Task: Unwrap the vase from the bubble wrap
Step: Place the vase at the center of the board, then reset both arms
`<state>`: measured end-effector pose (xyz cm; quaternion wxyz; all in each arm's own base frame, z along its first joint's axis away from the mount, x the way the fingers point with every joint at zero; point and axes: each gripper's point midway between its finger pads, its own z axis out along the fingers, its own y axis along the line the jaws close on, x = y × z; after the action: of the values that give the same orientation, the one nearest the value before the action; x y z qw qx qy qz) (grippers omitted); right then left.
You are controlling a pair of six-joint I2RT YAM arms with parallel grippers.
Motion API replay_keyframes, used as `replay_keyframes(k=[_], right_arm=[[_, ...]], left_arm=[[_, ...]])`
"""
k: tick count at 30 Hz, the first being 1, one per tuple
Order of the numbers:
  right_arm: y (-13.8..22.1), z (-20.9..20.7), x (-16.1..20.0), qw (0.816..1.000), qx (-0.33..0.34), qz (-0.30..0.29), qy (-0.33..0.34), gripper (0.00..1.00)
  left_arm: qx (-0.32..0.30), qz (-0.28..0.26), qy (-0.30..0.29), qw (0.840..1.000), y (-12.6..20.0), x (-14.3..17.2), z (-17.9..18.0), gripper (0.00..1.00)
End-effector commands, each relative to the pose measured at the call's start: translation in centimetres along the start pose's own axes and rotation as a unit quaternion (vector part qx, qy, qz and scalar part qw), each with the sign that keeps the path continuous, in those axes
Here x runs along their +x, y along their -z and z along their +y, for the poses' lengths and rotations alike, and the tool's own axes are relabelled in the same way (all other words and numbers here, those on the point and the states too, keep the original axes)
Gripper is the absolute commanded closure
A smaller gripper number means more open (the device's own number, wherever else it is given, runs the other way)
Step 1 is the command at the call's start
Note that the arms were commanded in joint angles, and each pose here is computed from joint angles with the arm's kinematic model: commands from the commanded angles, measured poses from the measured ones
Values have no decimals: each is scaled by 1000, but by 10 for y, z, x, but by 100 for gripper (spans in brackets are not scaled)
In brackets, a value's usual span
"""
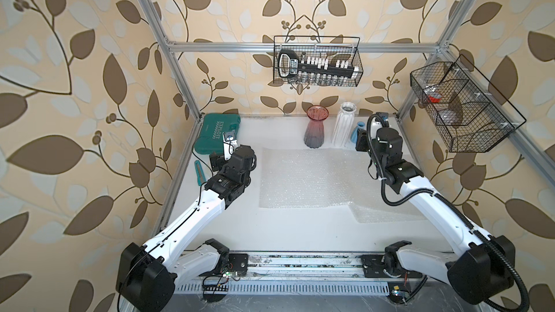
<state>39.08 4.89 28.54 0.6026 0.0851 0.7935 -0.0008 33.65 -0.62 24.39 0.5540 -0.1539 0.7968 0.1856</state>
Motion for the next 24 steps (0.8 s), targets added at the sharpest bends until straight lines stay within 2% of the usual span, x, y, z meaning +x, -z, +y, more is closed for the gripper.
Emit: replay_keyframes(k=[1, 8, 13, 18, 24], right_arm=[[15, -38, -2, 995, 91, -44, 4, 54], [29, -83, 44, 980, 191, -45, 5, 53], [31, -109, 78, 966, 256, -37, 13, 50], [18, -115, 102, 962, 268, -17, 41, 46], [-4, -123, 125, 973, 227, 6, 39, 44]], left_arm=[[-30, -18, 11, 999, -14, -1, 11, 1], [-41, -13, -2, 999, -38, 29, 20, 1], [-27, 19, -16, 999, -57, 60, 23, 1], [-9, 46, -19, 999, -71, 87, 23, 1], [31, 79, -9, 996, -89, 111, 16, 1]])
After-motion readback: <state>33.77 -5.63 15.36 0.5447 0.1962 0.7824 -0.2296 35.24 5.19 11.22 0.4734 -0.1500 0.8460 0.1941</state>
